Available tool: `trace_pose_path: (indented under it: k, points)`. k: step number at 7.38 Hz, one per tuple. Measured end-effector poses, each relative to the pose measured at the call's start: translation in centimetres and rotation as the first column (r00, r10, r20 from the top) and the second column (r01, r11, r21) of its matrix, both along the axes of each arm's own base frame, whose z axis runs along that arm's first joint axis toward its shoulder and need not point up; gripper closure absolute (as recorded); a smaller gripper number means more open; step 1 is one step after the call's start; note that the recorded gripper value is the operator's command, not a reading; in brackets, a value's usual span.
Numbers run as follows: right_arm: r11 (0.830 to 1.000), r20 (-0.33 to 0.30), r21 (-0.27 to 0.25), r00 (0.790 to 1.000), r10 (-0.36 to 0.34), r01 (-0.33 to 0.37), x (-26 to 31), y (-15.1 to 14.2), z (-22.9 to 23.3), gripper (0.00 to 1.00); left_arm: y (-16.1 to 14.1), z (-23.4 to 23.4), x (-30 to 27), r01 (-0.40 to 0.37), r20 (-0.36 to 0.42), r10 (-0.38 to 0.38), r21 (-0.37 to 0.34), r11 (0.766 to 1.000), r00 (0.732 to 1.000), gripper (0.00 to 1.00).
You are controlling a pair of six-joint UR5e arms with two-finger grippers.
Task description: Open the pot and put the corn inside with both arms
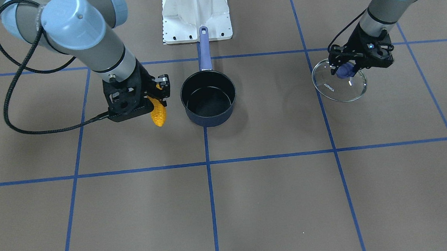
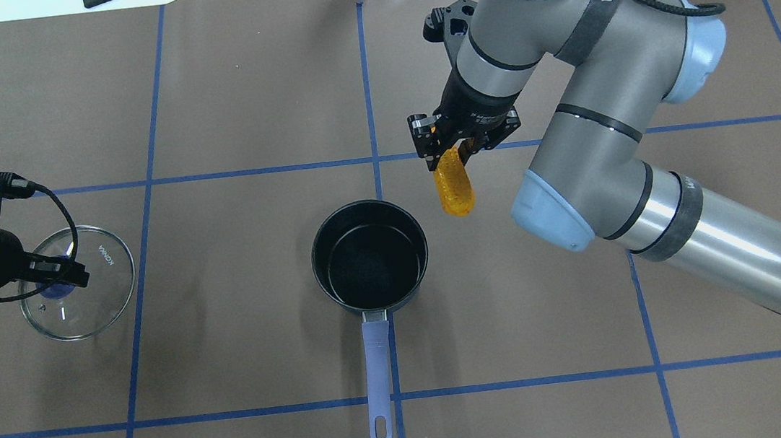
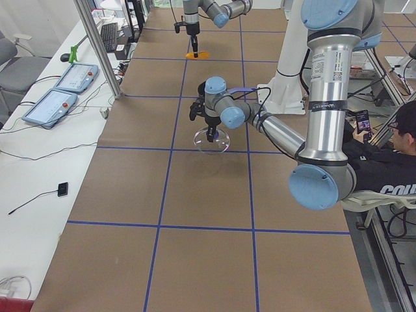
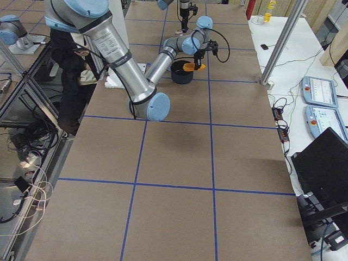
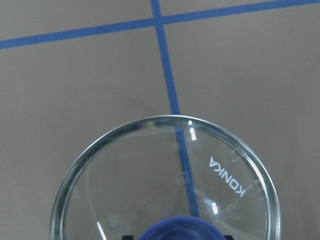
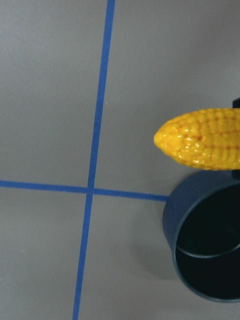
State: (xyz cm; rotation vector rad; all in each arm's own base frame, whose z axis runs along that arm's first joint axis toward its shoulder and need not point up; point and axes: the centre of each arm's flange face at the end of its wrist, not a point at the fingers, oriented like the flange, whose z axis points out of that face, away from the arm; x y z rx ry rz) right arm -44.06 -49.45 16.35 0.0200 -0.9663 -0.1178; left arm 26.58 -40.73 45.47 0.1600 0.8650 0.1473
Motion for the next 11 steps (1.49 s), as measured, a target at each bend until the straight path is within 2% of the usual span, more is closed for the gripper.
trace_pose_path:
  k: [2, 5, 7, 8, 9, 11]
  points:
    - [1.000, -0.021, 0.008, 1.000, 0.011, -0.011, -3.4, 2.0, -1.1, 0.91, -0.8, 4.3, -1.4, -0.017, -0.044, 0.017, -0.010, 1.000, 0.999, 0.72]
    - [0.999, -0.045, 0.027, 0.999, 0.026, -0.025, -8.8, 4.6, -1.9, 0.91, -0.9, 6.8, -2.4, -0.030, -0.048, 0.030, -0.013, 0.999, 0.998, 0.72]
    - [0.999, -0.013, 0.025, 0.999, 0.046, -0.045, -12.6, 5.0, -0.7, 0.90, -0.9, 7.1, -2.4, -0.032, -0.045, 0.031, -0.016, 0.999, 0.998, 0.72]
    - [0.998, -0.006, 0.028, 0.999, 0.049, -0.049, -13.6, 5.2, -0.3, 0.85, -1.0, 7.3, -2.4, -0.031, -0.043, 0.030, -0.017, 0.999, 0.999, 0.72]
    - [0.998, -0.002, 0.029, 0.999, 0.051, -0.050, -14.0, 5.4, -0.2, 0.01, -1.0, 7.4, -2.4, -0.029, -0.040, 0.029, -0.018, 0.999, 0.999, 0.72]
    - [0.998, 0.005, 0.032, 0.999, 0.052, -0.052, -14.1, 5.6, -0.5, 0.00, -1.1, 7.8, -2.4, -0.028, -0.034, 0.027, -0.022, 0.999, 0.999, 0.71]
